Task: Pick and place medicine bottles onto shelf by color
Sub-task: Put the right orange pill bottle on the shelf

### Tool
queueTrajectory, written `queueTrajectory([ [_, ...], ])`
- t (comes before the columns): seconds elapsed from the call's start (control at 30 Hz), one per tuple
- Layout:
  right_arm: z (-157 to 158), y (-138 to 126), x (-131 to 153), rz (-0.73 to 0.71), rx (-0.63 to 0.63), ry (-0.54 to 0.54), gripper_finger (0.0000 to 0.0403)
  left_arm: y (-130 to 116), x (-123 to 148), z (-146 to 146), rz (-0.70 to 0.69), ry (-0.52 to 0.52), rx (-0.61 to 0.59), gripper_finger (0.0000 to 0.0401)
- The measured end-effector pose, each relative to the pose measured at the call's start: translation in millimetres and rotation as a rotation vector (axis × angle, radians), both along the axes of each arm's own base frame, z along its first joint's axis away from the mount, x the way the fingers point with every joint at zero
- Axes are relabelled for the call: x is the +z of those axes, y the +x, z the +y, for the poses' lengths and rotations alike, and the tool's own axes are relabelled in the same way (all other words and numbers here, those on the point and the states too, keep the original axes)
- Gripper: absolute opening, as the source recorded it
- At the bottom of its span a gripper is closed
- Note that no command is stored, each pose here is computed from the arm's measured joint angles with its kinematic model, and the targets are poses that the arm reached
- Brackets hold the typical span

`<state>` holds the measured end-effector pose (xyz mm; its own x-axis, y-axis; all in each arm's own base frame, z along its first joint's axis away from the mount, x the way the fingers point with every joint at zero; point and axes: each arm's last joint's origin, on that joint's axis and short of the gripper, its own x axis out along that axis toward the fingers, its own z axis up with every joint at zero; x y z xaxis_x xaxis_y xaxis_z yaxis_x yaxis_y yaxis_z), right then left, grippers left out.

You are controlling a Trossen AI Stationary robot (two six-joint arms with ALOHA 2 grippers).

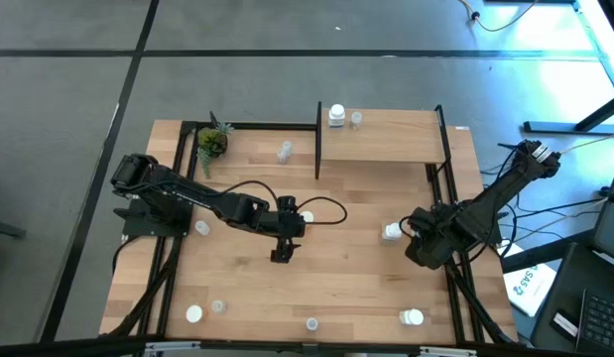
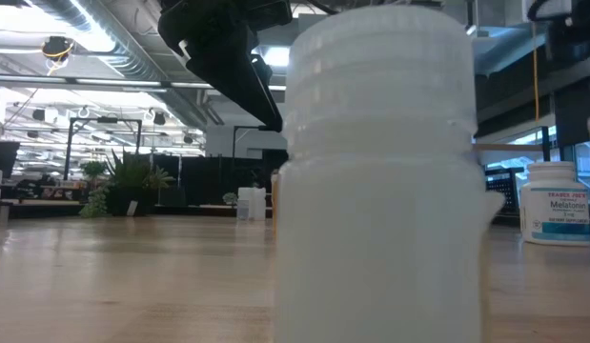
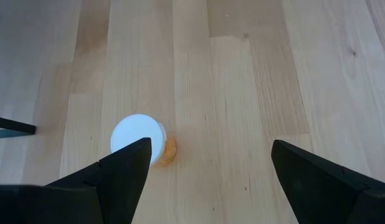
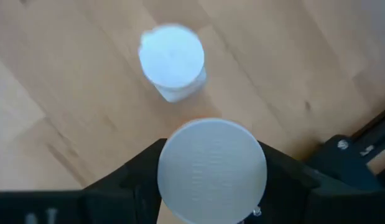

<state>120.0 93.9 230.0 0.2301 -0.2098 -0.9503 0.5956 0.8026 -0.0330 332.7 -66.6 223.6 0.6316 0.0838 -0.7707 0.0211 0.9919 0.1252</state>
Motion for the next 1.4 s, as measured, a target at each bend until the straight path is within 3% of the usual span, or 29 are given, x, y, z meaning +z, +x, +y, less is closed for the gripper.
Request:
queueTrajectory([
  [0.5, -27, 17, 84, -0.115, -0.060, -0.075, 0.0209, 1, 1, 0, -0.011, -0.002, 0.001, 0.0327],
  [0.93, -98, 39, 143, -0.247, -0.136, -0.135, 0.0210, 12, 21, 0, -0.239, 0.036, 0.040, 0.0327],
  [1.13, -139, 56, 149, -0.315, -0.100, -0.094, 0.0210, 3, 42, 0, -0.311, 0.020, 0.039, 0.0327],
  [1.4, -202, 82, 128, -0.254, -0.089, -0.076, 0.0210, -14, 69, 2, -0.376, 0.012, 0.044, 0.0327],
])
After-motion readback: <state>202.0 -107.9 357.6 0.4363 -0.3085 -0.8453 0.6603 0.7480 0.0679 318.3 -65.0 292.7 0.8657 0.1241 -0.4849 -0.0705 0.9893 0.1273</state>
